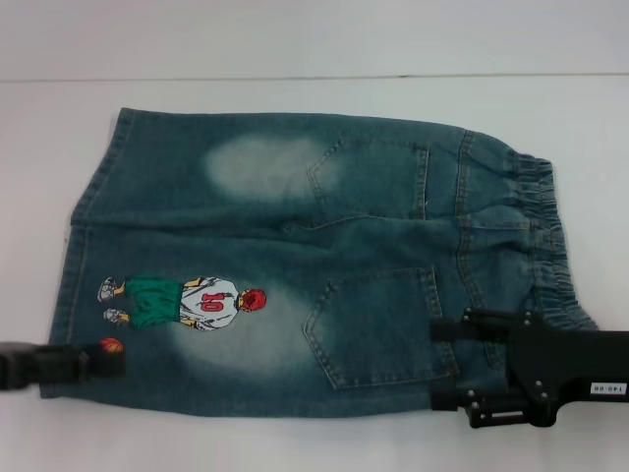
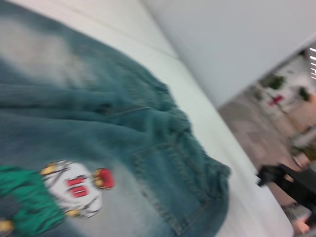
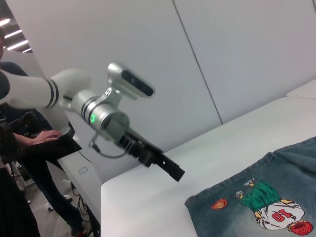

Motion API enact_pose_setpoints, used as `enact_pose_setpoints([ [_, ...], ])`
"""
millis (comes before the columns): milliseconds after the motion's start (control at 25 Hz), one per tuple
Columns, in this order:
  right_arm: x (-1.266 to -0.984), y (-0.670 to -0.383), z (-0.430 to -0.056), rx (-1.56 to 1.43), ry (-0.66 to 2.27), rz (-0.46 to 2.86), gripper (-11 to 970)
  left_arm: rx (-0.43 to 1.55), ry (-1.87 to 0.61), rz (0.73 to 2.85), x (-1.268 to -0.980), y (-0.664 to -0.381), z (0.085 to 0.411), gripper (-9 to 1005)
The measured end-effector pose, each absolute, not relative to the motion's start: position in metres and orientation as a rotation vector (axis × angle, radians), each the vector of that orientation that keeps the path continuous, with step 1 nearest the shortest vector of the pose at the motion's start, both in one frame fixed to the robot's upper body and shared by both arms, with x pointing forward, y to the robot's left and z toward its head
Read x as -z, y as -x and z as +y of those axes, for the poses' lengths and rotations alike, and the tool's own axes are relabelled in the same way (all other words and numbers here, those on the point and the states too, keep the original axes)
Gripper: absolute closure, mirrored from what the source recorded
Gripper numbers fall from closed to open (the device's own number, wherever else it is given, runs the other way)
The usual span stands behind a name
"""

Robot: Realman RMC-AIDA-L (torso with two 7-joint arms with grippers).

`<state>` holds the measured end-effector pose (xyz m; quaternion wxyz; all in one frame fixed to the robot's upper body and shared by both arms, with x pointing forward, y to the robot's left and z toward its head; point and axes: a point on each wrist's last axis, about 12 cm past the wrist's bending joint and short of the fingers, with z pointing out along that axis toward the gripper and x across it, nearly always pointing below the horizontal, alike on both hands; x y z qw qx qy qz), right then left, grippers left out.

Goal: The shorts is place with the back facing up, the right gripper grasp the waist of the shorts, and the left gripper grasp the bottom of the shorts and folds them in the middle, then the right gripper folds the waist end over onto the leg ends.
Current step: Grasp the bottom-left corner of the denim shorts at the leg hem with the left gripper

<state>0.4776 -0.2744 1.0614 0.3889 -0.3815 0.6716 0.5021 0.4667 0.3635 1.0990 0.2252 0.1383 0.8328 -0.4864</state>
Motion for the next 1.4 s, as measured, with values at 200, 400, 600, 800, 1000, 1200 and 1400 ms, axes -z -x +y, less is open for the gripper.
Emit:
enact_pose_setpoints([
  [200, -1.060, -0.475, -0.275, -1.263, 0.980, 1.695, 103, 1.274, -0.211, 2.458, -1.115, -0.476, 0.382, 122],
  [400, -1.057, -0.476, -0.274, -1.242, 0.980, 1.702, 107, 1.127, 0.038, 2.681, -1.117, -0.491, 0.392, 124],
  [600, -1.055, -0.479, -0.272, -1.228, 0.983, 1.705, 111, 0.997, 0.108, 2.765, -1.111, -0.502, 0.392, 127],
  [800, -1.055, -0.479, -0.272, -1.226, 0.984, 1.706, 115, 0.928, 0.110, 2.816, -1.108, -0.510, 0.389, 130],
  [1000, -1.055, -0.479, -0.272, -1.223, 0.984, 1.707, 118, 0.895, 0.101, 2.843, -1.107, -0.514, 0.385, 133],
  [1200, -1.055, -0.480, -0.273, -1.217, 0.981, 1.710, 122, 0.905, 0.088, 2.859, -1.103, -0.516, 0.380, 136],
  [1400, -1.055, -0.480, -0.273, -1.212, 0.980, 1.714, 126, 0.908, 0.084, 2.865, -1.102, -0.516, 0.379, 139],
])
